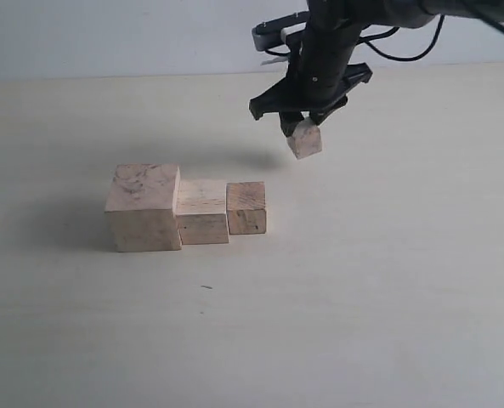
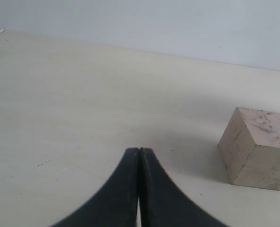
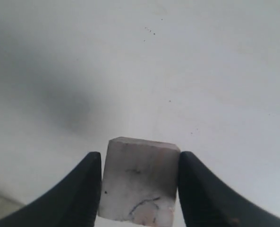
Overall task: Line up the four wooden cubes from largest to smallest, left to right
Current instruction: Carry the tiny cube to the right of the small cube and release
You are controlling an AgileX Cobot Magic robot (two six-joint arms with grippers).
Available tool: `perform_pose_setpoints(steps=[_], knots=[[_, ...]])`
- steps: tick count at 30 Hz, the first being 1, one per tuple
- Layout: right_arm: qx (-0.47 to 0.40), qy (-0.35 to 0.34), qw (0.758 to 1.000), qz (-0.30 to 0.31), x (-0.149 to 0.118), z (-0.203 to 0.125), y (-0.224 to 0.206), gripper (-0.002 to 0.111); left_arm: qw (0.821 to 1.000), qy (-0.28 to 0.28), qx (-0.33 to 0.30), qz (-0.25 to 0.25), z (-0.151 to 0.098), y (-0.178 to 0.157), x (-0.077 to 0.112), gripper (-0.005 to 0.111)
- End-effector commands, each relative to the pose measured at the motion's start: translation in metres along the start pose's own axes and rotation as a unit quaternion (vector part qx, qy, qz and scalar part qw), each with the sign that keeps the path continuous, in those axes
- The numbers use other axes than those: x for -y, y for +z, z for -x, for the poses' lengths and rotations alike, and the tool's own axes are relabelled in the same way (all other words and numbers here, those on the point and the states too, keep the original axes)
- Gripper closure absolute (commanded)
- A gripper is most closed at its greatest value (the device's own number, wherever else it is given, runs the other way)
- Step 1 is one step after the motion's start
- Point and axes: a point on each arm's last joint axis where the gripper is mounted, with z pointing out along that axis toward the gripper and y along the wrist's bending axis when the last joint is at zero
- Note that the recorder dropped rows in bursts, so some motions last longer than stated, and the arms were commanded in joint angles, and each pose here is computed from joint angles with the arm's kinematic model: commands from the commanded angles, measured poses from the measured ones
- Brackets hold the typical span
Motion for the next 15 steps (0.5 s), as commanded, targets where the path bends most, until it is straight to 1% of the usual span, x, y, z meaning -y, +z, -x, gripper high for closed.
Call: perform_pose_setpoints(steps=[1, 4, 7, 12, 14, 15], knots=[[0.044, -0.051, 0.998, 0.015, 0.001, -0.02, -0.034, 0.108, 1.0, 0.0, 0.003, -0.001, 0.0, 0.0, 0.0, 0.107], [0.052, -0.088, 0.995, 0.022, 0.0, -0.043, -0.048, 0.108, 1.0, 0.0, 0.003, -0.001, 0.0, 0.0, 0.0, 0.107], [0.058, -0.143, 0.987, 0.042, -0.003, -0.063, -0.062, 0.108, 1.0, 0.0, 0.003, -0.001, 0.0, 0.0, 0.0, 0.107], [0.058, -0.288, 0.95, 0.101, -0.014, -0.091, -0.075, 0.108, 1.0, 0.0, 0.003, -0.001, 0.0, 0.0, 0.0, 0.107], [0.055, -0.343, 0.931, 0.112, -0.016, -0.096, -0.075, 0.108, 1.0, 0.0, 0.003, -0.001, 0.0, 0.0, 0.0, 0.107], [0.053, -0.36, 0.925, 0.113, -0.016, -0.097, -0.073, 0.108, 1.0, 0.0, 0.003, -0.001, 0.0, 0.0, 0.0, 0.107]])
